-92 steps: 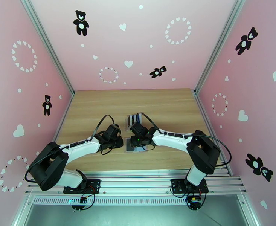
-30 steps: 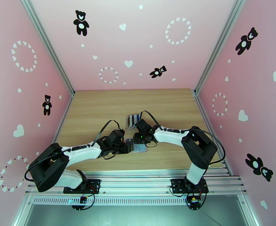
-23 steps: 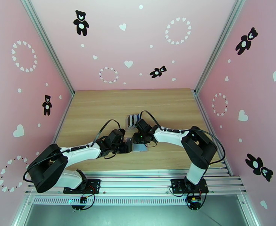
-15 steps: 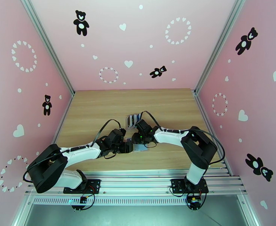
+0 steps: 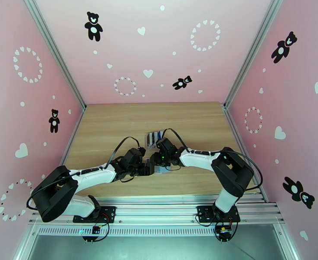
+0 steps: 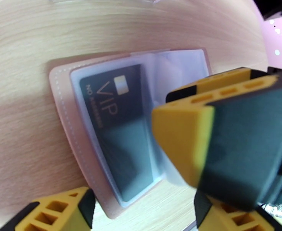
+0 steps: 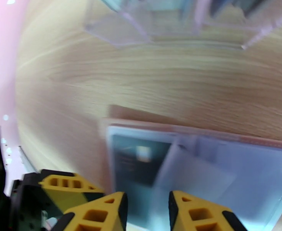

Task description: Put the credit cards into the card holder

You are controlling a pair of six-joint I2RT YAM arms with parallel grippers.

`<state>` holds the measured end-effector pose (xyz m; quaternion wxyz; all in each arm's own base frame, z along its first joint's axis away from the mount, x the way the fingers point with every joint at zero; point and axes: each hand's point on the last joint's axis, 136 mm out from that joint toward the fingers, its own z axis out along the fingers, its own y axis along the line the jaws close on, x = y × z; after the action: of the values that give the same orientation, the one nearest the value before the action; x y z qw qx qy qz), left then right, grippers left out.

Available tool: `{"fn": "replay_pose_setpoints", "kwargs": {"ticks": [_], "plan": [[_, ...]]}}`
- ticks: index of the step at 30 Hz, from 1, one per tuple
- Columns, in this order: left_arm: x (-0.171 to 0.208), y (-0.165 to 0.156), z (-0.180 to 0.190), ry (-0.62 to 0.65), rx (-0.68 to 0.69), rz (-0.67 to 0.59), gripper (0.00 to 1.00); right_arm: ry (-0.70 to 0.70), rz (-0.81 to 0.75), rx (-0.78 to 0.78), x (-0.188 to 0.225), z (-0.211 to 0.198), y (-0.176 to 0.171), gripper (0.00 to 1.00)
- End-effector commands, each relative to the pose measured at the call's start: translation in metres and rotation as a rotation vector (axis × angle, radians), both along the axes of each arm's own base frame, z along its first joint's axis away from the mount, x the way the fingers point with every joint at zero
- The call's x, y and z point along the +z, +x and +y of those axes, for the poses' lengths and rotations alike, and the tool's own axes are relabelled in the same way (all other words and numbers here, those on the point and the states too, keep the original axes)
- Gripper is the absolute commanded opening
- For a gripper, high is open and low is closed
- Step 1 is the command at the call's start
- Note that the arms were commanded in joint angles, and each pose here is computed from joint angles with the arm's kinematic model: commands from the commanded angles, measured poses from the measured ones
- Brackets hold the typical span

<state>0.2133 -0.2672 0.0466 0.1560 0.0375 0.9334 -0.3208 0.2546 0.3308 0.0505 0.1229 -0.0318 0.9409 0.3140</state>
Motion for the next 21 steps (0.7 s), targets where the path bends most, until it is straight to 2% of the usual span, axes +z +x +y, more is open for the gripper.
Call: {"fn": "replay_pose_setpoints", "kwargs": {"ticks": [1, 5, 9, 15, 21], "plan": [[-0.001, -0.003, -0.003, -0.013, -0.017, -0.002, 0.75, 0.067, -0.004, 0.006, 0.016, 0.008, -0.005, 0.35], [-0.003, -0.003, -0.003, -0.005, -0.018, 0.001, 0.76, 0.071, 0.001, 0.005, 0.015, 0.008, -0.006, 0.35], [-0.010, -0.002, 0.002, 0.029, -0.007, 0.004, 0.75, 0.019, -0.030, -0.012, 0.017, -0.007, 0.000, 0.35], [-0.018, 0.001, 0.017, 0.119, 0.026, -0.002, 0.72, -0.173, -0.093, -0.041, 0.021, -0.053, 0.015, 0.36], [-0.021, 0.006, 0.023, 0.150, 0.046, 0.003, 0.72, -0.287, -0.086, 0.010, 0.002, -0.062, 0.019, 0.36]]}}
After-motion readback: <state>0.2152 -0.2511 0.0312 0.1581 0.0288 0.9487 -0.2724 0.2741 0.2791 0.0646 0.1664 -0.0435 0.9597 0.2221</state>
